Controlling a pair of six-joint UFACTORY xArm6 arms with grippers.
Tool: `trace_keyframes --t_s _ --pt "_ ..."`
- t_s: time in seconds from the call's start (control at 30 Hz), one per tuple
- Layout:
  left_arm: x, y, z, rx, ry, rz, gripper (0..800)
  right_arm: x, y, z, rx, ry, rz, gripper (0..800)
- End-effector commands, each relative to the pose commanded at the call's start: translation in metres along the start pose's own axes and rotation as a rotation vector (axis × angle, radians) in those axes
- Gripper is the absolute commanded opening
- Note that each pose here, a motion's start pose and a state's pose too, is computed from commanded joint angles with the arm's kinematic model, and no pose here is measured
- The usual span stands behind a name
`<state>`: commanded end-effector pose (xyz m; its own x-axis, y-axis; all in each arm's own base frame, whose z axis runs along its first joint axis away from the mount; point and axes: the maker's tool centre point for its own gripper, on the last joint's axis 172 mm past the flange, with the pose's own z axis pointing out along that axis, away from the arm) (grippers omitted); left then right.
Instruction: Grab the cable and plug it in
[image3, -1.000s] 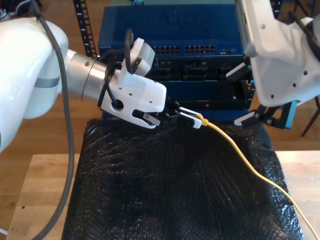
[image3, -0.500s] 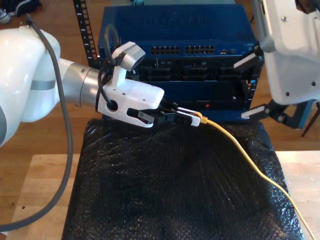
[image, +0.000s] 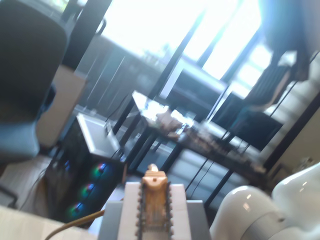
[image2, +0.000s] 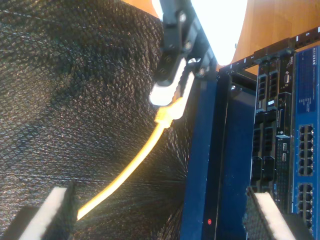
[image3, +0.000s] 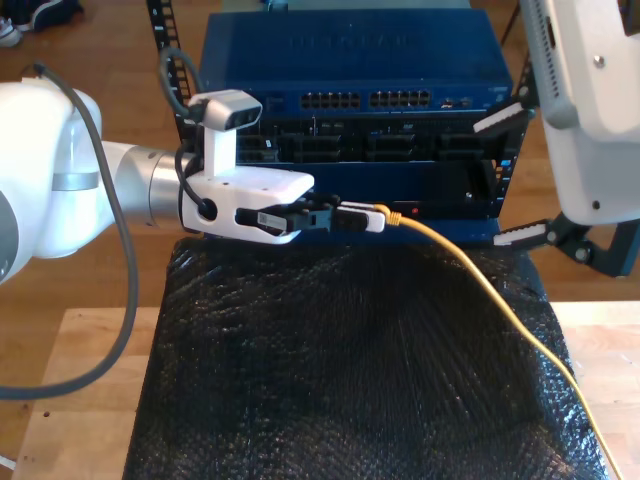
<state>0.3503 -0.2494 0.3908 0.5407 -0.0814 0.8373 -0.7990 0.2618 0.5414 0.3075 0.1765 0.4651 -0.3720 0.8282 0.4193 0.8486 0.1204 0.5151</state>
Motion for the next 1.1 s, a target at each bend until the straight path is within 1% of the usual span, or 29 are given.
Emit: trace_keyframes --t_s 0.07,0.13,0.27,0.43,0.53,0.63,0.8,1.0,1.1 --pt "0.001 0.002 0.000 -0.006 0.002 0.000 8 0.005 -0.001 0.000 0.001 0.009 -0.010 783" --pt "0.001 0.006 0.002 -0.026 0.007 0.000 8 0.010 -0.003 0.003 0.009 0.019 -0.019 783" --pt "0.009 0.014 0.003 -0.073 0.050 -0.004 8 0.023 -0.004 0.016 -0.002 0.058 -0.035 786" --pt "0.011 0.020 0.005 -0.108 0.067 -0.009 8 0.036 0.002 0.024 -0.068 0.084 -0.068 786" --pt "0.010 0.020 0.004 -0.116 0.072 -0.014 8 0.040 0.006 0.024 -0.090 0.089 -0.081 787" --pt "0.012 0.024 0.005 -0.142 0.085 -0.018 8 0.038 0.009 0.024 -0.106 0.087 -0.079 787" --pt "0.025 0.035 0.004 -0.185 0.132 -0.002 8 0.035 0.013 0.021 -0.155 0.083 -0.079 784" --pt "0.025 0.035 0.004 -0.194 0.139 -0.012 8 0.037 0.015 0.015 -0.177 0.085 -0.098 784" --pt "0.027 0.038 0.003 -0.212 0.154 -0.017 8 0.039 0.020 0.013 -0.196 0.085 -0.113 783"
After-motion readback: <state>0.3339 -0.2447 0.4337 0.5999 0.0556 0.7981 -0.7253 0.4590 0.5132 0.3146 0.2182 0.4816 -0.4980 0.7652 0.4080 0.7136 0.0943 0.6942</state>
